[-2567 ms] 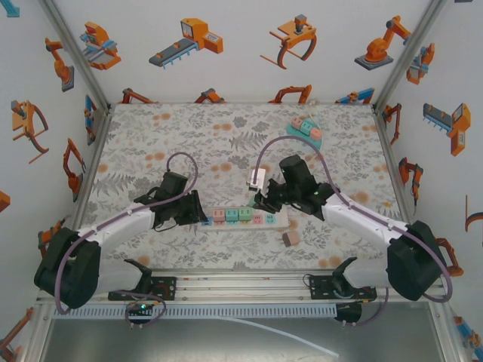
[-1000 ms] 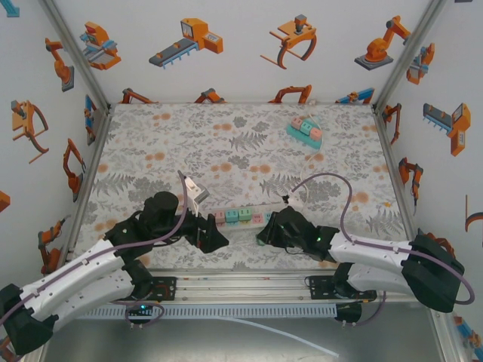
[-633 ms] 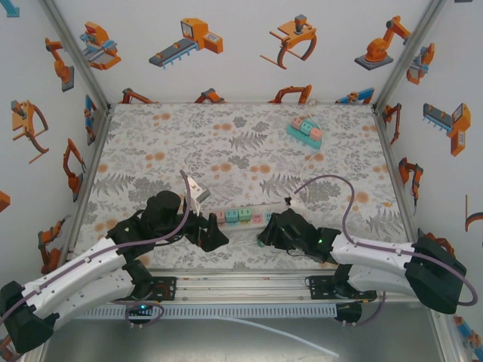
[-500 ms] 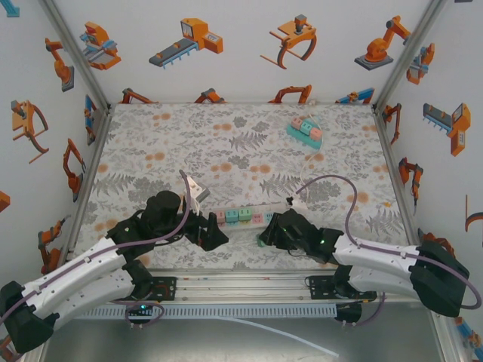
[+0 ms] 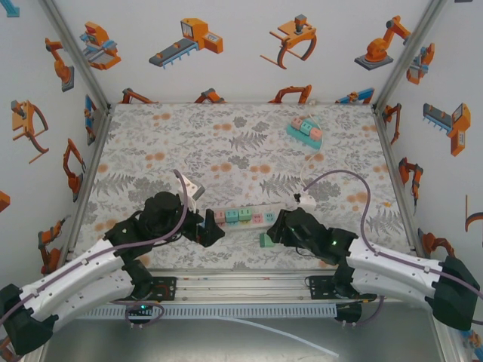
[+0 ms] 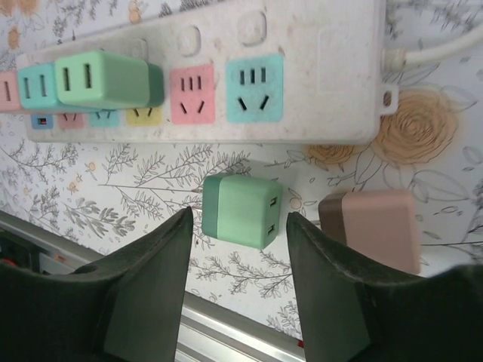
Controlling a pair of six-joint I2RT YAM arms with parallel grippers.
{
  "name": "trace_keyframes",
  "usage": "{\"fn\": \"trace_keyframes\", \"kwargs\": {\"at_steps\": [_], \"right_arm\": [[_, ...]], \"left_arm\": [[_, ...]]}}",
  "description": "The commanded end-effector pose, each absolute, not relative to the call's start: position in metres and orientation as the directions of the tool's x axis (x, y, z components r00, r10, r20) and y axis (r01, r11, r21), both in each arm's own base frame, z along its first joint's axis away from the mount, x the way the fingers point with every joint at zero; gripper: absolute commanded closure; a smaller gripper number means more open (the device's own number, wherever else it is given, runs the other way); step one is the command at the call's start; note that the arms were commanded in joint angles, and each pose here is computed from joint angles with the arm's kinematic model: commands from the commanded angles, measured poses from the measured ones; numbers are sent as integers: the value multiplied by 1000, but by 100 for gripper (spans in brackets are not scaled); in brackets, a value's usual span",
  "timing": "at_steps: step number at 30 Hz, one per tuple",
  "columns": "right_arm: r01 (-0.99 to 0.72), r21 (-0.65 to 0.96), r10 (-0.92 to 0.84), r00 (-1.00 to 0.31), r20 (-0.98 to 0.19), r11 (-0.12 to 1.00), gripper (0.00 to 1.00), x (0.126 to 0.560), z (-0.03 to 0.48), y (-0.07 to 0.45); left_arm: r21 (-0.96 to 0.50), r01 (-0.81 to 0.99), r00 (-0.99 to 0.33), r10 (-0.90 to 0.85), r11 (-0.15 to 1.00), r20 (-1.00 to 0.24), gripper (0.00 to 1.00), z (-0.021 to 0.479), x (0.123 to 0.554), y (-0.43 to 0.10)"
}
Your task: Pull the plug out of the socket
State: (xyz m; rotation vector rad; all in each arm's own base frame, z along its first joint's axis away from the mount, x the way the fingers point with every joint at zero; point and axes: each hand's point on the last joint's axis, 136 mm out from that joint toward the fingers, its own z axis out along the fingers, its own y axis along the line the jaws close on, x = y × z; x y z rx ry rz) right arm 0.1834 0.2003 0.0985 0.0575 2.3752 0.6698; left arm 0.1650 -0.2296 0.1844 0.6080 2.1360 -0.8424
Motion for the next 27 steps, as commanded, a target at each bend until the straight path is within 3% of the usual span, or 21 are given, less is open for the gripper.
{"fn": "trace_keyframes", "kwargs": {"at_steps": [1, 5, 11, 18, 27], "right_arm": [[-220, 360, 120, -683, -720, 906, 46, 198, 134, 194], [-373, 242, 0, -545, -839, 896, 34, 209, 171, 202], [-630, -66, -249, -207, -946, 774, 24, 212, 215, 230], [-882, -319, -440, 146, -886, 348, 19, 184, 211, 279], [-939, -343, -503, 281, -818, 34, 21, 177, 185, 305]], "left_arm": [[-350, 579, -612, 109, 736, -783, 3, 184, 173, -216], [-332, 501, -617, 62, 799, -784, 3, 182, 184, -202], [-330, 424, -623, 7, 844, -783, 3, 178, 196, -189], [-358, 270, -652, -104, 894, -751, 3, 166, 218, -165], [-411, 136, -720, -195, 901, -666, 3, 145, 238, -143]]}}
